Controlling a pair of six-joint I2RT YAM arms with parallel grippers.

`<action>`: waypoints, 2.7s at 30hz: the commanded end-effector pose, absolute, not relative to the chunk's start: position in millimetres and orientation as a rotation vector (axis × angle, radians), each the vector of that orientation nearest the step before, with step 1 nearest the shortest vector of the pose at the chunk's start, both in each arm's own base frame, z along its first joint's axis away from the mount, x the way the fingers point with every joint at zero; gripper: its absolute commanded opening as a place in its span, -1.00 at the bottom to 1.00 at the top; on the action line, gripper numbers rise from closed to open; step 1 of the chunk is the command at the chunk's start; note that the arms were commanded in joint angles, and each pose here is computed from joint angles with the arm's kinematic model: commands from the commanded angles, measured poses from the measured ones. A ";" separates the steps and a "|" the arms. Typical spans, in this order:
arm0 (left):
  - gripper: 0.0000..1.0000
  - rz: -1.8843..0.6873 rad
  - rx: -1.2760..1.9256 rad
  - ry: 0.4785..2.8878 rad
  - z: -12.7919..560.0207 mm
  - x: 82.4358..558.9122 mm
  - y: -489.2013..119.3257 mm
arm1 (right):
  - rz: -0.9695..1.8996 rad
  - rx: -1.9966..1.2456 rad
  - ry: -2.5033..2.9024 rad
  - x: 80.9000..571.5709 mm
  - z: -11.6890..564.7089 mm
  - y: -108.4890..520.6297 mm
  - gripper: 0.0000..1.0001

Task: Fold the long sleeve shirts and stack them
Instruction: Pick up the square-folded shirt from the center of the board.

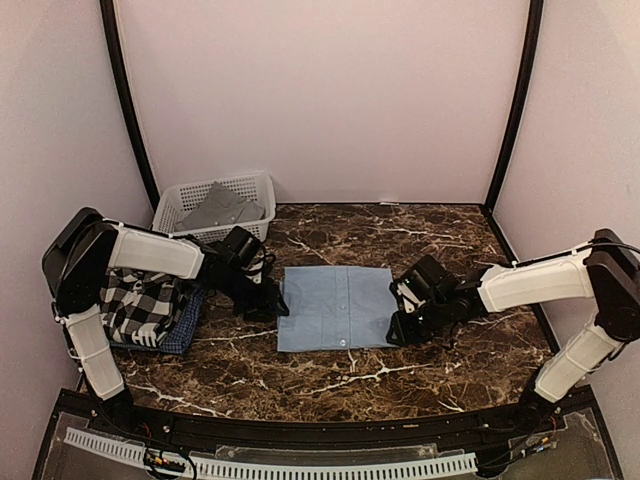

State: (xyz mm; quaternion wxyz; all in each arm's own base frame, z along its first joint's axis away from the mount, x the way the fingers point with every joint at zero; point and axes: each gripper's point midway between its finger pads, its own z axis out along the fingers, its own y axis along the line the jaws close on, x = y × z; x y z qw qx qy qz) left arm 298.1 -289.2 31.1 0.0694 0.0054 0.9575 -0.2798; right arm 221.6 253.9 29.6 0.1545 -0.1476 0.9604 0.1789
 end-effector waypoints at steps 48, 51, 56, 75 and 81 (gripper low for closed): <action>-1.00 -0.719 0.080 2.935 64.0 285.3 -270.9 | 0.455 -0.309 2.569 307.0 73.2 261.6 -0.60; -1.00 -0.716 0.090 2.921 72.9 287.0 -268.8 | 0.460 -0.318 2.582 307.3 66.9 266.4 -0.63; -1.00 -0.723 0.097 2.908 80.4 288.8 -268.8 | 0.432 -0.315 2.587 306.9 65.4 266.4 -0.63; -1.00 -0.719 0.105 2.851 107.4 296.2 -265.1 | 0.336 -0.385 2.658 293.0 36.1 278.2 -0.64; -1.00 -0.738 0.108 2.819 120.7 299.7 -266.7 | 0.284 -0.412 2.678 290.0 26.4 280.2 -0.68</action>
